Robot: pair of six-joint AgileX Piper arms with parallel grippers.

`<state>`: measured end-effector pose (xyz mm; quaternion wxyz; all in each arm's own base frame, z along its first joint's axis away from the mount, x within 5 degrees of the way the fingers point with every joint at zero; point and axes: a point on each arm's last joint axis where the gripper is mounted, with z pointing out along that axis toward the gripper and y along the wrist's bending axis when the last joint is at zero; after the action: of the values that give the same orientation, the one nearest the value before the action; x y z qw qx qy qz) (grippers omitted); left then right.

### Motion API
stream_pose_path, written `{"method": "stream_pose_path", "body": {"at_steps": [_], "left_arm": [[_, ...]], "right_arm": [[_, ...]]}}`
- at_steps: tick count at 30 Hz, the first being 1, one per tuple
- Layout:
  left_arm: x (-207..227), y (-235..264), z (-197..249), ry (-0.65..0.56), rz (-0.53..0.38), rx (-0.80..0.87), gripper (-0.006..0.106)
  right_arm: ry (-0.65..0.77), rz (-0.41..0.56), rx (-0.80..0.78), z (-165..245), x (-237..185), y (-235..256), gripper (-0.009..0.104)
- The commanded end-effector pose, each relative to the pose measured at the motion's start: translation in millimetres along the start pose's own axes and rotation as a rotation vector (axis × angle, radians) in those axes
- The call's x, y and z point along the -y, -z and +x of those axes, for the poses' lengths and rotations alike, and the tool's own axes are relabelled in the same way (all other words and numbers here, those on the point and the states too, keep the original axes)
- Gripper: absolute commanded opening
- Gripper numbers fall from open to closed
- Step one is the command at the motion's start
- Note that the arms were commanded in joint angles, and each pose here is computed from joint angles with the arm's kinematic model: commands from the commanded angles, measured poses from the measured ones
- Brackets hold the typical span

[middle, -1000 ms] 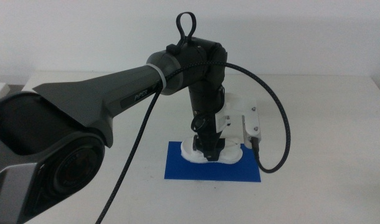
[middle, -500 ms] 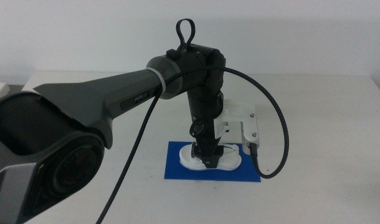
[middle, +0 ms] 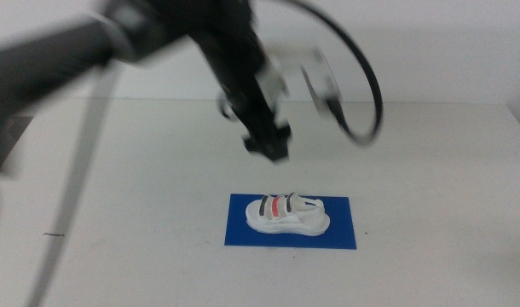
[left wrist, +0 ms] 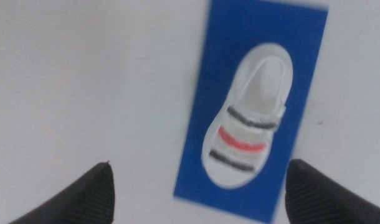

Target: Use one arm to grab the shoe from the table and place it on the mat.

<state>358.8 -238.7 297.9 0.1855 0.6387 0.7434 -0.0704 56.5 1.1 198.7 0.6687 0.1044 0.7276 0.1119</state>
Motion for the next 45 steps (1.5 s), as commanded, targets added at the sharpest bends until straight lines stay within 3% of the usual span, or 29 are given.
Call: {"method": "stream_pose_path", "body": {"at_steps": [1,5,11,15,21,24,32,38,43,45], "left_arm": [[11,52,14,0.117,-0.025,0.074,0.094],[42,106,65,0.326,-0.063,0.114,0.094],[103,143,128,0.576,-0.429,0.407,0.094],[143,139,163,0.721,-0.619,0.633,0.094],[186,113,209,0.778,-0.847,0.897,0.094],[202,96,227,0.821,-0.884,0.952,0.094],[231,76,253,0.791,-0.96,0.989,0.094],[255,60,278,0.999,-0.983,0.963,0.094],[265,52,288,0.991,-1.082,0.963,0.094],[266,50,290,0.999,-1.08,0.936,0.094]], "right_arm": [[0.013,-0.004,0.01,0,0,0,0.079],[0.013,-0.004,0.01,0,0,0,0.079],[0.013,-0.004,0.01,0,0,0,0.079],[0.013,-0.004,0.01,0,0,0,0.079],[0.013,-0.004,0.01,0,0,0,0.079],[0.013,-0.004,0.01,0,0,0,0.079],[0.013,-0.004,0.01,0,0,0,0.079],[0.013,-0.004,0.01,0,0,0,0.079],[0.013,-0.004,0.01,0,0,0,0.079],[0.013,-0.004,0.01,0,0,0,0.079]]}}
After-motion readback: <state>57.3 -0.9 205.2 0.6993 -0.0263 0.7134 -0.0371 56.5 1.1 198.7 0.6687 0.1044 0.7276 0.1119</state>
